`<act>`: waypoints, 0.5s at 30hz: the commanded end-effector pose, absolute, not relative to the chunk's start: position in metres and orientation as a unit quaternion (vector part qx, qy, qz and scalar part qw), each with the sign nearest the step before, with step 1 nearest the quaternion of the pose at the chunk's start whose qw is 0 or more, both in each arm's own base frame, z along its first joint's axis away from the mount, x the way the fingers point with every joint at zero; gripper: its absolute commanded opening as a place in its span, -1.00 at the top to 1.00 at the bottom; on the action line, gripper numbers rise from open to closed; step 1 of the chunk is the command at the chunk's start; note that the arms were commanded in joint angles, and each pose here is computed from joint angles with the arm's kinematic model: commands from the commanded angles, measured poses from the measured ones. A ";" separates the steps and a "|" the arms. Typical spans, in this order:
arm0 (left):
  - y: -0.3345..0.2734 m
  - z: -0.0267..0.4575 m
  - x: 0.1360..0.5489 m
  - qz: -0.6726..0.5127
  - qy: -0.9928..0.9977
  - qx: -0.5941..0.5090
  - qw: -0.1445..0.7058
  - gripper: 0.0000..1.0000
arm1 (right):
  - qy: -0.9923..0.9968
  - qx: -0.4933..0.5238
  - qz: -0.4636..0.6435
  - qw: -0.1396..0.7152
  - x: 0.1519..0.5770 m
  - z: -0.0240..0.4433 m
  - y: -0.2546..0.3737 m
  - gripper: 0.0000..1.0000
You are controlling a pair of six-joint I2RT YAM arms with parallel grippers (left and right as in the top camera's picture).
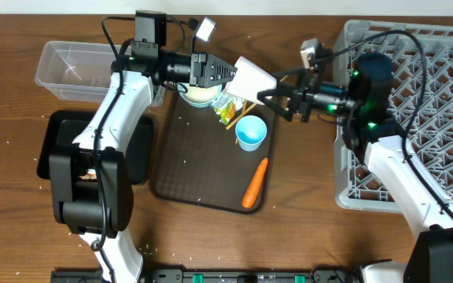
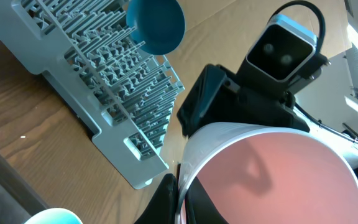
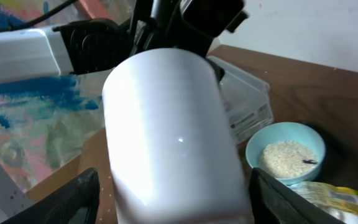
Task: Sort waste into correct bins and load items into the dishwasher rack
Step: 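Hand the pink cup from the left gripper to the right gripper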
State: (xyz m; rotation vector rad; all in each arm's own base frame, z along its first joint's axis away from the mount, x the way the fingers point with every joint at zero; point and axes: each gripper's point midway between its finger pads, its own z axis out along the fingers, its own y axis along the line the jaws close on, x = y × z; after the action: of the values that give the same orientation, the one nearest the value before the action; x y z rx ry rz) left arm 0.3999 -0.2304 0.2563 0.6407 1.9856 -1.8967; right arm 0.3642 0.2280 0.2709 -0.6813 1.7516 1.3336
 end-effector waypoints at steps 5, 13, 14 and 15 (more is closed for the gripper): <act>-0.236 0.266 0.396 -0.662 0.686 0.246 0.173 0.88 | 0.705 -0.260 0.523 0.404 0.362 0.267 0.244 -0.31; -0.239 0.266 0.395 -0.663 0.685 0.249 0.171 0.88 | 0.704 -0.260 0.522 0.406 0.363 0.267 0.244 -0.03; -0.239 0.266 0.395 -0.663 0.686 0.249 0.171 0.88 | 0.703 -0.260 0.522 0.407 0.363 0.268 0.244 -0.02; -0.239 0.266 0.395 -0.663 0.686 0.249 0.171 0.86 | 0.703 -0.261 0.522 0.407 0.363 0.268 0.244 -0.02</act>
State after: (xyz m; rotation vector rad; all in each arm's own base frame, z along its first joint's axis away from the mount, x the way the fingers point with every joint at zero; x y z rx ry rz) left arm 0.3987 -0.2333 0.2559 0.6474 1.9878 -1.8962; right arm 0.3654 0.2383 0.2689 -0.6514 1.7732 1.3196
